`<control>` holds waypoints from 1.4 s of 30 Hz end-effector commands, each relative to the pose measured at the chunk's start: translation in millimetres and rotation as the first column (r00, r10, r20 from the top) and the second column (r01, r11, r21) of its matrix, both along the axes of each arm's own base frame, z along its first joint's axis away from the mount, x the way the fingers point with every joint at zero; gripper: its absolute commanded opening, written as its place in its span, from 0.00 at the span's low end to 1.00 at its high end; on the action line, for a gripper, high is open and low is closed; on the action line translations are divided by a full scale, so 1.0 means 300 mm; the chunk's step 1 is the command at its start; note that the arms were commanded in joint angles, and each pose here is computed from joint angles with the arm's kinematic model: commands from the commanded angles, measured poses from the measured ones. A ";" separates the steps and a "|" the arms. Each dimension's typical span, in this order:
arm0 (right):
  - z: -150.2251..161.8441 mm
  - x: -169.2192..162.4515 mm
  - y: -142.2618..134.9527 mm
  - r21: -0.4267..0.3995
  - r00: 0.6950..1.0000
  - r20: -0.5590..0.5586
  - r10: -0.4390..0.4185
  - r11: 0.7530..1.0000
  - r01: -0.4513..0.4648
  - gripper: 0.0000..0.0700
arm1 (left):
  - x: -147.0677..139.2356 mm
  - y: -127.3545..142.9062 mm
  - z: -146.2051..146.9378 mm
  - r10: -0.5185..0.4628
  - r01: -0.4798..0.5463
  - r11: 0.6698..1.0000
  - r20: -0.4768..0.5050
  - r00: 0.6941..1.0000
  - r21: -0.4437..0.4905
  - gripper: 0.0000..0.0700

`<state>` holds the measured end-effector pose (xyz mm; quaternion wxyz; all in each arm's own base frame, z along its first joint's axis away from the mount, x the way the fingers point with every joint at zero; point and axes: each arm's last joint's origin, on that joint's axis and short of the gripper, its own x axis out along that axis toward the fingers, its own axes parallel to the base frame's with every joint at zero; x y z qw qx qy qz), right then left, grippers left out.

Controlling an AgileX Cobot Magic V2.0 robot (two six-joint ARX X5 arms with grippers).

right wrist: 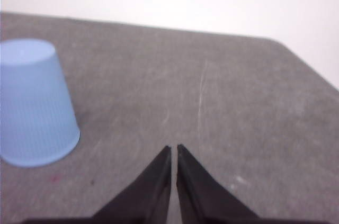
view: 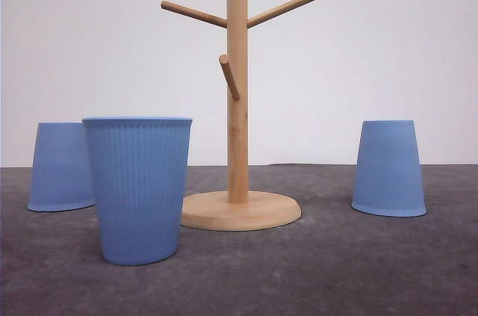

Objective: Place three cups

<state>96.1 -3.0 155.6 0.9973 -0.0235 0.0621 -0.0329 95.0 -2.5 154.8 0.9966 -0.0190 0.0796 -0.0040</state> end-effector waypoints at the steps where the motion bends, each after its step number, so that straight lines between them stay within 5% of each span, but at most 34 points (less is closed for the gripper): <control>1: 0.004 0.002 -0.001 0.004 1.000 0.022 -0.002 1.000 0.002 0.03 | 0.002 0.000 -0.015 0.002 -0.002 1.000 -0.011 1.000 -0.002 0.00; 14: 0.013 0.003 0.000 0.027 0.999 0.052 -0.004 1.000 0.002 0.03 | 0.003 0.000 -0.015 0.004 -0.005 1.000 -0.009 1.000 -0.020 0.00; 18: 0.023 0.003 0.000 0.142 0.996 0.086 -0.018 0.990 0.005 0.02 | 0.004 0.000 -0.004 0.027 -0.024 0.986 0.020 0.999 -0.164 0.00; 22: 0.070 -0.002 0.000 0.289 0.983 0.179 -0.038 0.957 -0.015 0.02 | 0.002 0.000 0.047 0.058 -0.015 0.932 0.108 0.992 -0.363 0.00; 28: 0.214 -0.057 0.000 0.342 0.983 0.175 -0.048 0.940 -0.014 0.01 | -0.033 0.004 0.177 0.089 -0.028 0.919 0.138 0.986 -0.392 0.00; 35: 0.358 -0.134 0.003 0.328 0.998 0.052 -0.035 0.944 0.016 0.01 | -0.096 0.006 0.353 0.087 -0.099 0.923 -0.048 0.995 -0.373 0.00; 42: 0.412 -0.133 0.015 0.287 0.992 -0.077 0.098 0.955 -0.072 0.01 | -0.117 -0.003 0.454 -0.021 -0.072 0.946 -0.283 0.959 -0.315 0.00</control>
